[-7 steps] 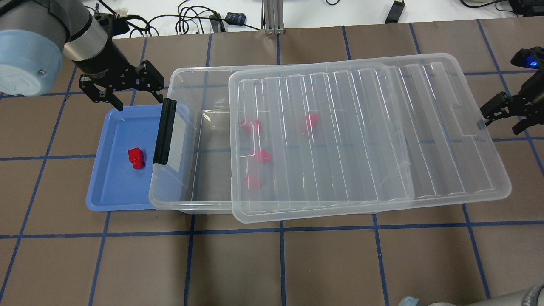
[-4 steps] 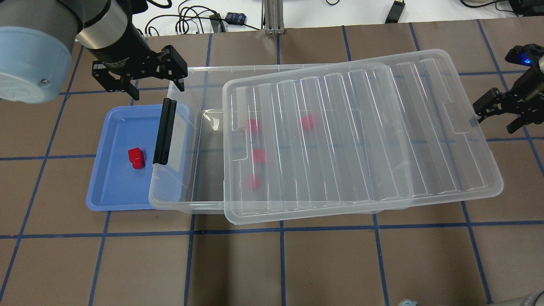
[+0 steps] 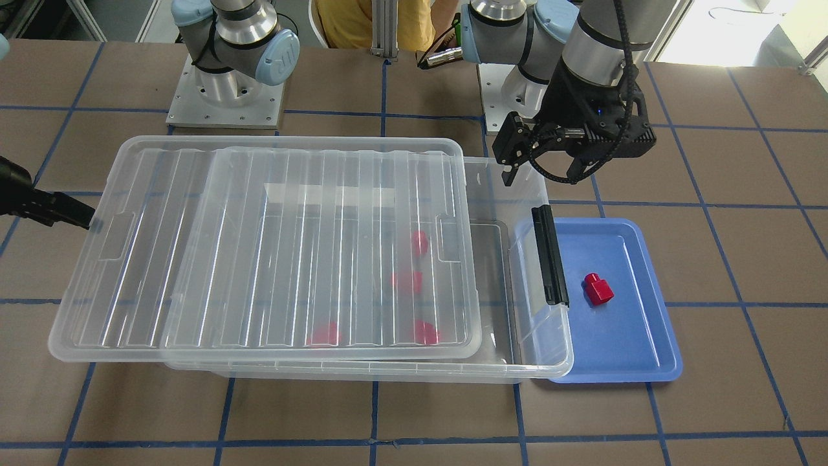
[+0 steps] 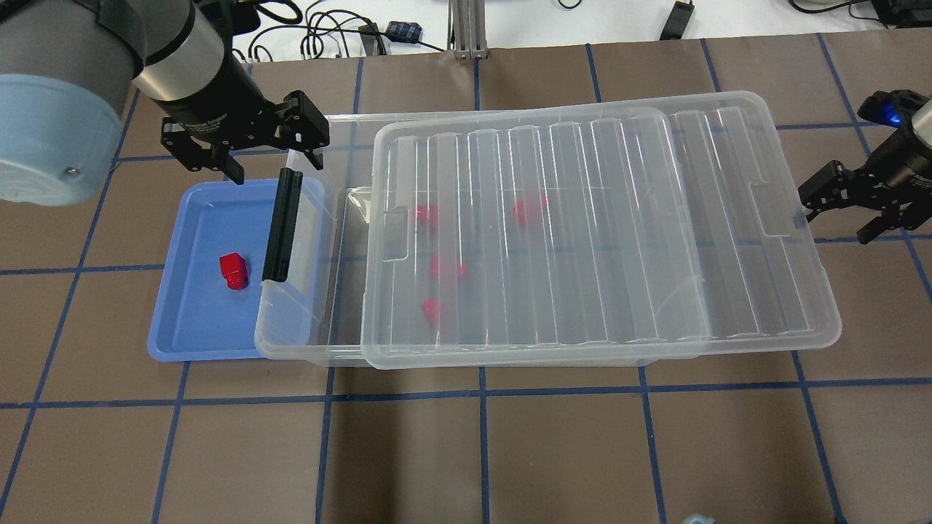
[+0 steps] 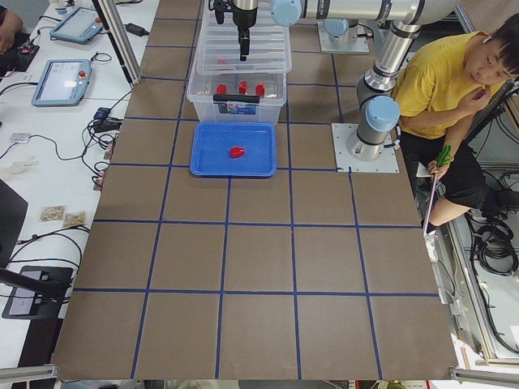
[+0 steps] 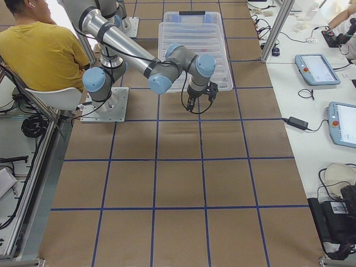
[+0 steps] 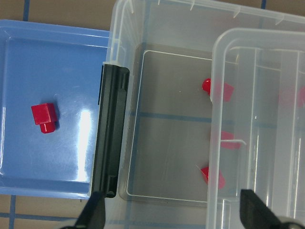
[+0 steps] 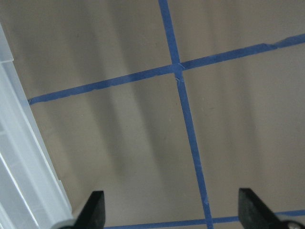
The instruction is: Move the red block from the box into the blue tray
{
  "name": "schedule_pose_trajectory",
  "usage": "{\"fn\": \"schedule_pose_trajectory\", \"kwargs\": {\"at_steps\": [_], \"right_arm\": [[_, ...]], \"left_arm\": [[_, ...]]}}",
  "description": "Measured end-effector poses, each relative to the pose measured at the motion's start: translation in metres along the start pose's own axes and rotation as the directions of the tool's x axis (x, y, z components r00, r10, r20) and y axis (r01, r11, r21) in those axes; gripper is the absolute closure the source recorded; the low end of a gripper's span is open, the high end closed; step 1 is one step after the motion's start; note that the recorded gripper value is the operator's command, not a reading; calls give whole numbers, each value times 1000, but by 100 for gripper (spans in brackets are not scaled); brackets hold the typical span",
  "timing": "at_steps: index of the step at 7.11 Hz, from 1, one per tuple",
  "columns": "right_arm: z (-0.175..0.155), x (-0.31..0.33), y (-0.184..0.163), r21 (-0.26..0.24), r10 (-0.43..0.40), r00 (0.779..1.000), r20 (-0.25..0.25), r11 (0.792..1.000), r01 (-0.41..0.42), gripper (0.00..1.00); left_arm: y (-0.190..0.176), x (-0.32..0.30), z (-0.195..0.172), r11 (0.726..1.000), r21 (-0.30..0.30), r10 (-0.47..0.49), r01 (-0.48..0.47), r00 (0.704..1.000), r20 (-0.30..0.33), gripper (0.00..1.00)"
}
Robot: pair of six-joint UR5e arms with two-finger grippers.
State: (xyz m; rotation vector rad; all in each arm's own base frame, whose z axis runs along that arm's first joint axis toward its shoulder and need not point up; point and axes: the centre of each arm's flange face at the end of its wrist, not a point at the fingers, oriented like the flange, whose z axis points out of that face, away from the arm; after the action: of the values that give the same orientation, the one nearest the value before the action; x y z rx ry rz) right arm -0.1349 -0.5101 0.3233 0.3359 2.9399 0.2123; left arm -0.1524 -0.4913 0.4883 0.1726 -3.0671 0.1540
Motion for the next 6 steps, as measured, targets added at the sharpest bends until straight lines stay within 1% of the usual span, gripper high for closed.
{"fn": "schedule_pose_trajectory", "kwargs": {"at_steps": [2,4,6], "right_arm": [[1,-6,6,4,44,999,25,999,-44,0],[7,-13,20,1,72,996,50,997,-72,0],[10,-18,33,1,86,994,61,996,-87,0]], "left_arm": [[2,-1,-3,1000,0,-10,10,1000,19,0],[4,-5,-7,1000,-17,-17,17,998,56,0],[5,-7,-7,1000,-22,-11,13,998,59,0]]}}
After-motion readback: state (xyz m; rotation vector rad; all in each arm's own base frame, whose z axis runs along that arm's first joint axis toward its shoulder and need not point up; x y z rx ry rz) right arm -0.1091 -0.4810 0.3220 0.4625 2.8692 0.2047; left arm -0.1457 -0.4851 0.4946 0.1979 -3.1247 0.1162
